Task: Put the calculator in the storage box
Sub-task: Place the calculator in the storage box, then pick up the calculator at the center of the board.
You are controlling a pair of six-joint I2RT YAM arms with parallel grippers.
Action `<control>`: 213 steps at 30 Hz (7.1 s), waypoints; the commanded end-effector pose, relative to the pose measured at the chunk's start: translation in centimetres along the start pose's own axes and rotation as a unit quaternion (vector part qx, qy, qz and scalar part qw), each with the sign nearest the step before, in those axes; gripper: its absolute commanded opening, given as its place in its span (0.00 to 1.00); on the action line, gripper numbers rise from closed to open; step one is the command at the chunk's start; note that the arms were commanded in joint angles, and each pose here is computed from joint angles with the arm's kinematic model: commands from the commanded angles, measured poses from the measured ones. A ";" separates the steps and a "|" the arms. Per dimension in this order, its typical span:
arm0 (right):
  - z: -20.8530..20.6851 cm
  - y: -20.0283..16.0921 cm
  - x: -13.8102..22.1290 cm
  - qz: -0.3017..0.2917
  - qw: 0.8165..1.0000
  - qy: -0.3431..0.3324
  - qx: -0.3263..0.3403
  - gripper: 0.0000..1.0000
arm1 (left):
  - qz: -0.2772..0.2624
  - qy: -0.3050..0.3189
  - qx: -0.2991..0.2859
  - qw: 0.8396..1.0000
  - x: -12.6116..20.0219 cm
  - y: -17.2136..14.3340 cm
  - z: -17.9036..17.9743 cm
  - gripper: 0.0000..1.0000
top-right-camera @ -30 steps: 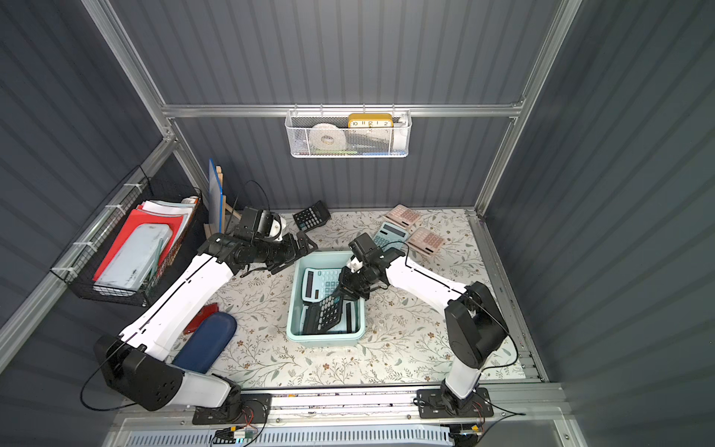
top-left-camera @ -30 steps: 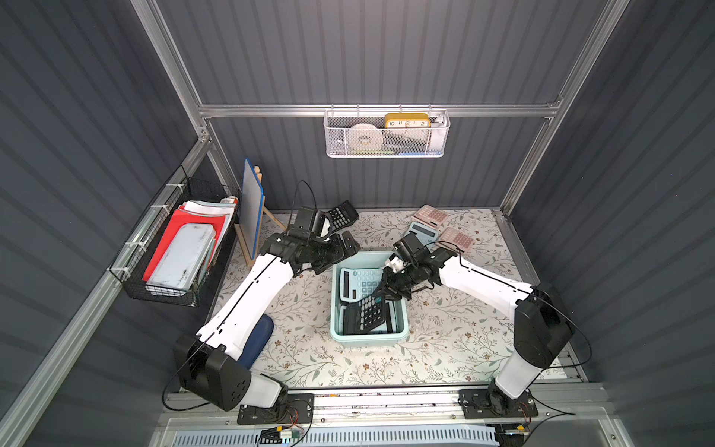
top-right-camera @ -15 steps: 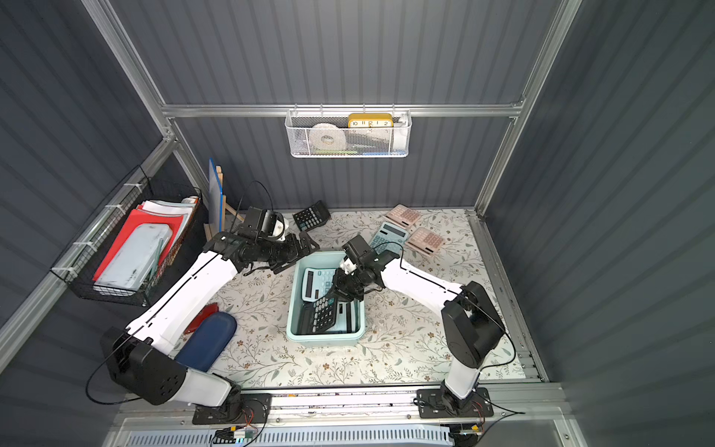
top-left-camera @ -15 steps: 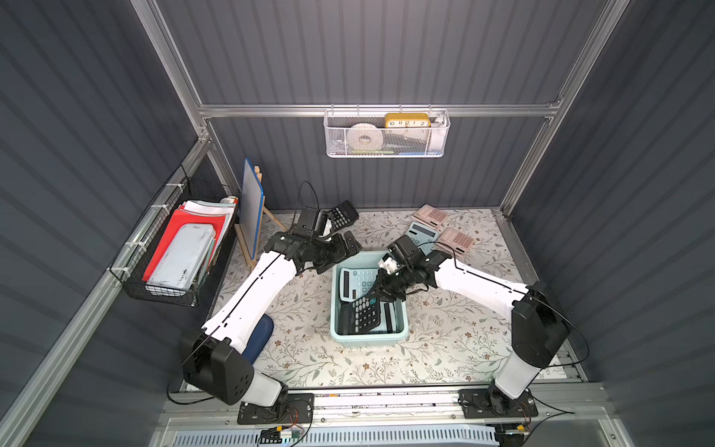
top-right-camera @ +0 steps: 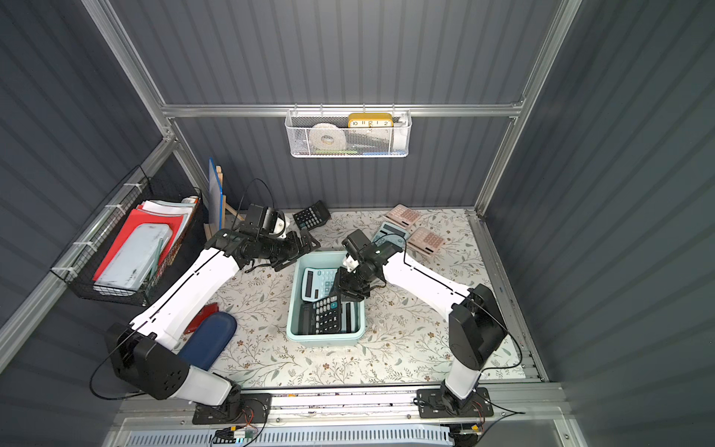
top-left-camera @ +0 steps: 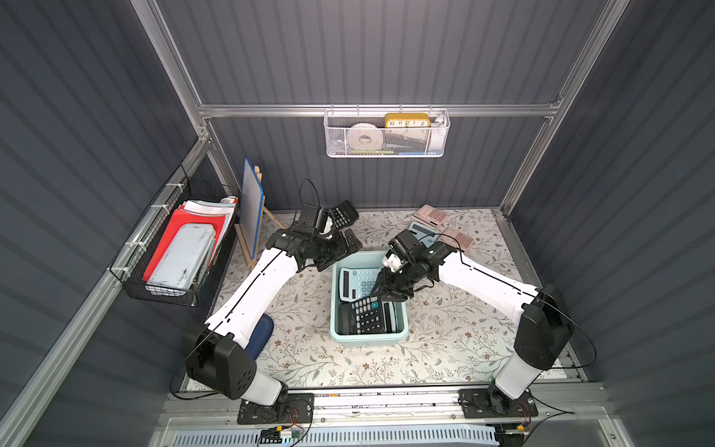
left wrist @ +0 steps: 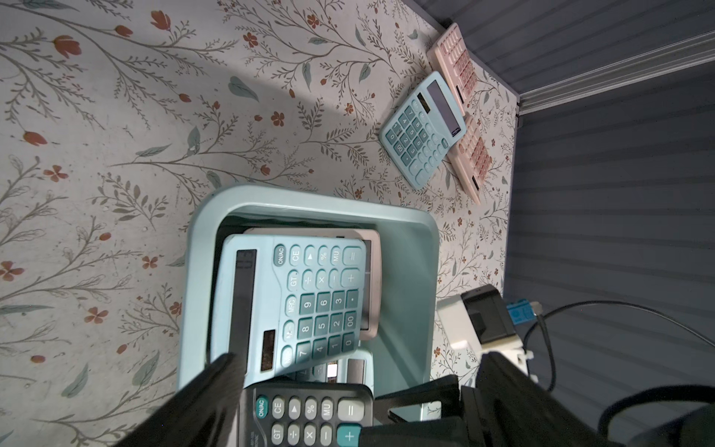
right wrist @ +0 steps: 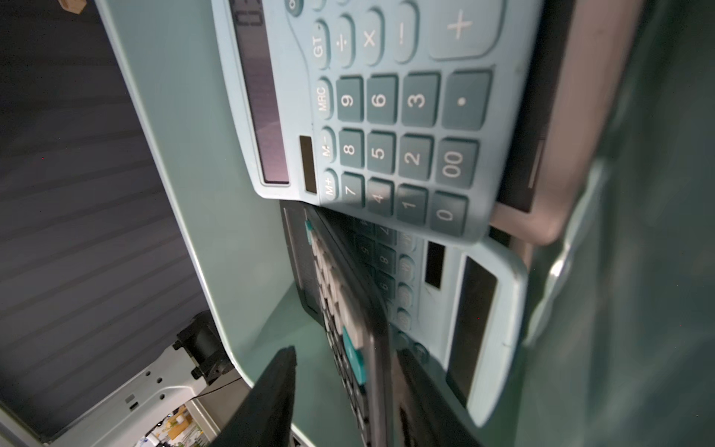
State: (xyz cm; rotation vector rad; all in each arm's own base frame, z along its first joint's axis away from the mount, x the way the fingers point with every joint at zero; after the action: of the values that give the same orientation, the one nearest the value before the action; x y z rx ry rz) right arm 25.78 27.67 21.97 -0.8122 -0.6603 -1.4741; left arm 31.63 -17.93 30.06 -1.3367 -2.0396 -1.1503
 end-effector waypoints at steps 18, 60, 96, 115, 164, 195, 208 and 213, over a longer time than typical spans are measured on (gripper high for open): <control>-0.6 -1.8 -1.1 0.052 0.993 -0.081 0.066 0.40 | 0.043 0.043 0.021 0.998 -1.6 -1.3 2.8 0.99; -0.2 2.3 5.9 -0.124 0.992 -0.019 0.032 0.50 | 0.017 -0.011 0.015 1.000 -2.9 2.8 1.2 0.99; -19.1 18.5 9.2 -0.333 0.822 0.173 -0.429 0.99 | 0.034 -0.044 0.034 0.998 -9.4 11.2 4.5 1.00; -26.8 23.0 5.0 -0.402 0.692 0.231 -0.553 0.72 | 0.028 -0.042 0.067 0.996 -8.2 11.5 6.5 1.00; -17.2 6.6 15.2 -0.341 0.861 0.236 -0.296 0.00 | 0.008 -0.159 0.044 0.986 -1.4 8.7 1.7 0.99; -6.2 6.3 9.4 -0.022 0.921 0.361 -0.148 0.00 | 0.125 -0.332 0.016 0.935 -4.5 6.0 -1.9 0.89; -3.2 6.9 7.8 0.039 0.917 0.379 -0.120 0.00 | 0.167 -0.330 0.022 0.929 -6.1 4.3 -1.8 0.61; -3.1 7.0 7.8 0.033 0.917 0.379 -0.121 0.00 | 0.166 -0.307 0.021 0.937 -6.3 4.1 -1.4 0.73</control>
State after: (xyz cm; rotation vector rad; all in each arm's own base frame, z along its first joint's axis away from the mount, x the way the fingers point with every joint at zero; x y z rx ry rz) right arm 32.09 19.67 23.33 -0.5162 0.1928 -1.6837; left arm 38.23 -21.70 29.16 -2.1323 -2.1402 -0.5780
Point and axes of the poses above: each gripper's point midway between its finger pads, its own x axis back along the fingers, its own z axis along the line the jaws close on, y = z × x, the point moved 7 cm from there along x, back along the fingers, and after that the axes turned 5 degrees about -x, right-handed, at the moved point
